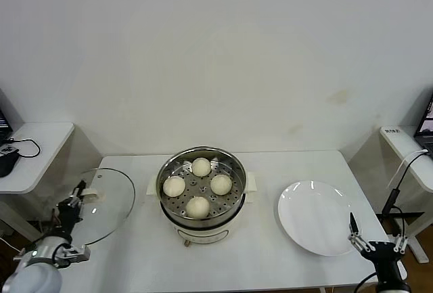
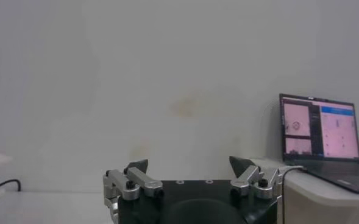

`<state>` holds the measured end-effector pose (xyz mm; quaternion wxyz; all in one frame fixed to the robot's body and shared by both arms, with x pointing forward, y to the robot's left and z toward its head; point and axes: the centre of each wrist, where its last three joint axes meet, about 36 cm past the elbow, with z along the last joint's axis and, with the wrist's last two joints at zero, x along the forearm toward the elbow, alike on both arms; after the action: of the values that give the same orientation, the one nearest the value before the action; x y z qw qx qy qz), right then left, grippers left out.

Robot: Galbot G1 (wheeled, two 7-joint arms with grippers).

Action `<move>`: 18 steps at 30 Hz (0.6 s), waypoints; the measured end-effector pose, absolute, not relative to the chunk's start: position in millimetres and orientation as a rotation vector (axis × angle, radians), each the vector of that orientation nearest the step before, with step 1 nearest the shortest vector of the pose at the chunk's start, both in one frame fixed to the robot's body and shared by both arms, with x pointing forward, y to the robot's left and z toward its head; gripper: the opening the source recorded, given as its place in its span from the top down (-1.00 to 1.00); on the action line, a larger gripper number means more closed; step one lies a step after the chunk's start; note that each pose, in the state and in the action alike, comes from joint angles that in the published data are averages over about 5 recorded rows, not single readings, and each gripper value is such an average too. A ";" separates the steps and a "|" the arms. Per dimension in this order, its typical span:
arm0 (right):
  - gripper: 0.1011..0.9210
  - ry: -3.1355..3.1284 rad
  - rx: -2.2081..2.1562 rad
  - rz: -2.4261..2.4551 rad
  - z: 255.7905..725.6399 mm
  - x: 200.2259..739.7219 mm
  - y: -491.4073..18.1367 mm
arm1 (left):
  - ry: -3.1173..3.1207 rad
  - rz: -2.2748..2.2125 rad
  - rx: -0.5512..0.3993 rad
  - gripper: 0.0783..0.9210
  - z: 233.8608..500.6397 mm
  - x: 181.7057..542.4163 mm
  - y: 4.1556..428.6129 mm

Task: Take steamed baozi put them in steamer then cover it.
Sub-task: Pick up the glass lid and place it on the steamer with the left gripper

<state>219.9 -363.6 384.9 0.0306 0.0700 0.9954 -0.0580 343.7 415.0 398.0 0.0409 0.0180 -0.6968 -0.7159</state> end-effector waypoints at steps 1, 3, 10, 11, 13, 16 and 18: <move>-0.76 3.068 0.209 -0.181 384.6 220.5 -362.9 | -2.142 -2.190 0.062 0.86 405.6 341.6 412.1; -0.76 3.069 0.198 -0.186 383.7 221.2 -361.2 | -2.165 -2.186 0.067 0.86 421.1 338.2 404.1; -0.76 3.085 0.161 -0.197 377.2 221.3 -351.9 | -2.251 -2.205 0.029 0.86 469.3 332.6 364.9; -0.76 3.086 0.156 -0.197 376.6 221.6 -350.3 | -2.260 -2.209 0.015 0.86 473.5 332.7 358.8; -0.76 3.090 0.145 -0.196 375.4 222.8 -346.6 | -2.278 -2.215 -0.014 0.86 480.4 334.0 346.5; -0.76 3.093 0.134 -0.194 373.5 225.2 -340.2 | -2.310 -2.215 -0.058 0.86 487.6 338.9 328.0; -0.76 3.096 0.129 -0.195 371.5 226.9 -335.7 | -2.330 -2.209 -0.084 0.86 489.8 343.9 315.8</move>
<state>226.9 -335.7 371.5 0.0186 0.0415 0.9970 -0.0627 343.9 315.8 489.8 -0.0352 -0.0260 -0.7250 -0.6874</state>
